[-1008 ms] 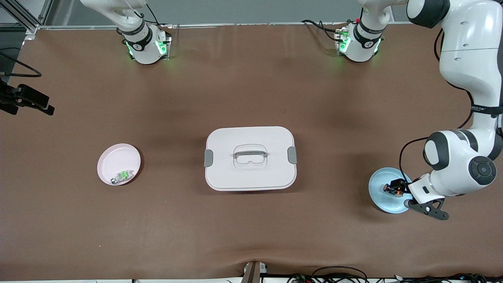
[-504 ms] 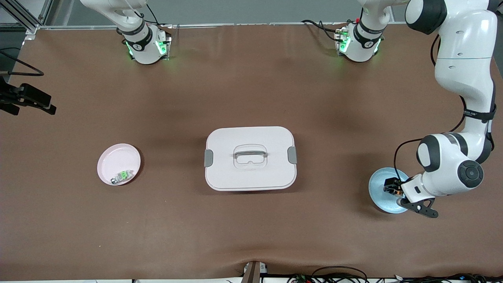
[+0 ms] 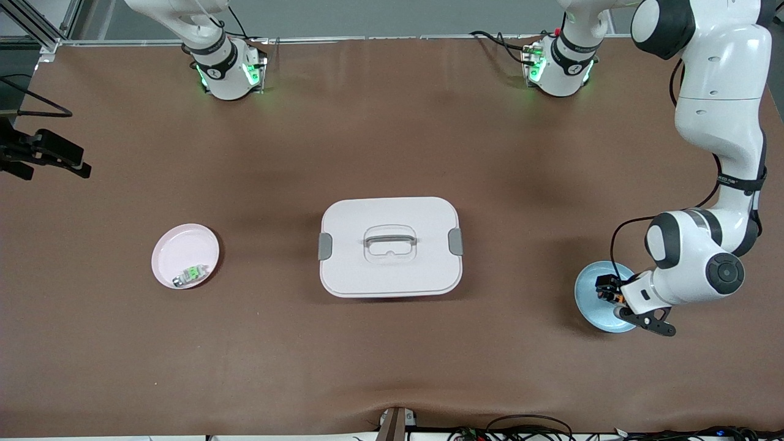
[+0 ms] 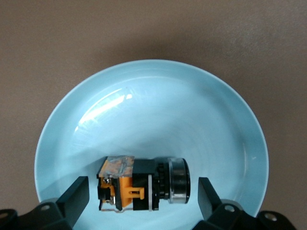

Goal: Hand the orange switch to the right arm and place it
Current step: 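Close the left gripper on the orange switch and lift it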

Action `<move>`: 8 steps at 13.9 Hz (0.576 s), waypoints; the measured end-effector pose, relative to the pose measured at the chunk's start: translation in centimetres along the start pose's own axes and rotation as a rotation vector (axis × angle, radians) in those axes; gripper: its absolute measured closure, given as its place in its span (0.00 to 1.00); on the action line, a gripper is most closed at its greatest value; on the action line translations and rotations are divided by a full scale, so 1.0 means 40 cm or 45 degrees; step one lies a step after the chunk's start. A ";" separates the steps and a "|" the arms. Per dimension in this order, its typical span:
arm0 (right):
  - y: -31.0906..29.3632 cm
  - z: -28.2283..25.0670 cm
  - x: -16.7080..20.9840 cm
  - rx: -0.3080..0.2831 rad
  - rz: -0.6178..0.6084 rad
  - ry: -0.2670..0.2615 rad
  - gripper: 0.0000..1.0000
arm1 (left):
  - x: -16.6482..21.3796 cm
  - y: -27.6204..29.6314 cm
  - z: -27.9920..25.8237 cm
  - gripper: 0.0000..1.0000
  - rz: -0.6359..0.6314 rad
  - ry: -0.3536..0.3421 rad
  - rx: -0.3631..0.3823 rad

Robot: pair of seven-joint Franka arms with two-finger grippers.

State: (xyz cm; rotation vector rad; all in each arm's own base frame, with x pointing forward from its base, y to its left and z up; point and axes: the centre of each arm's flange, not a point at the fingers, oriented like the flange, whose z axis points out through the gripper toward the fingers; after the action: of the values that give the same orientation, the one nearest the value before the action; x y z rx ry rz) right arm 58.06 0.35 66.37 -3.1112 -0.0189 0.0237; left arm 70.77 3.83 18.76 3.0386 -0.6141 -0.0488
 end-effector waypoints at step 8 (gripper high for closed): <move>0.000 0.001 0.000 0.000 0.000 -0.001 0.00 | -0.001 -0.001 0.018 0.04 -0.001 0.001 0.000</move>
State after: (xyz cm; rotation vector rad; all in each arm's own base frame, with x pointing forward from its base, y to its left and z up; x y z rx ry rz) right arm 58.06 0.34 66.35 -3.1113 -0.0185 0.0244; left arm 70.73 3.85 18.03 3.0387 -0.6131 -0.0471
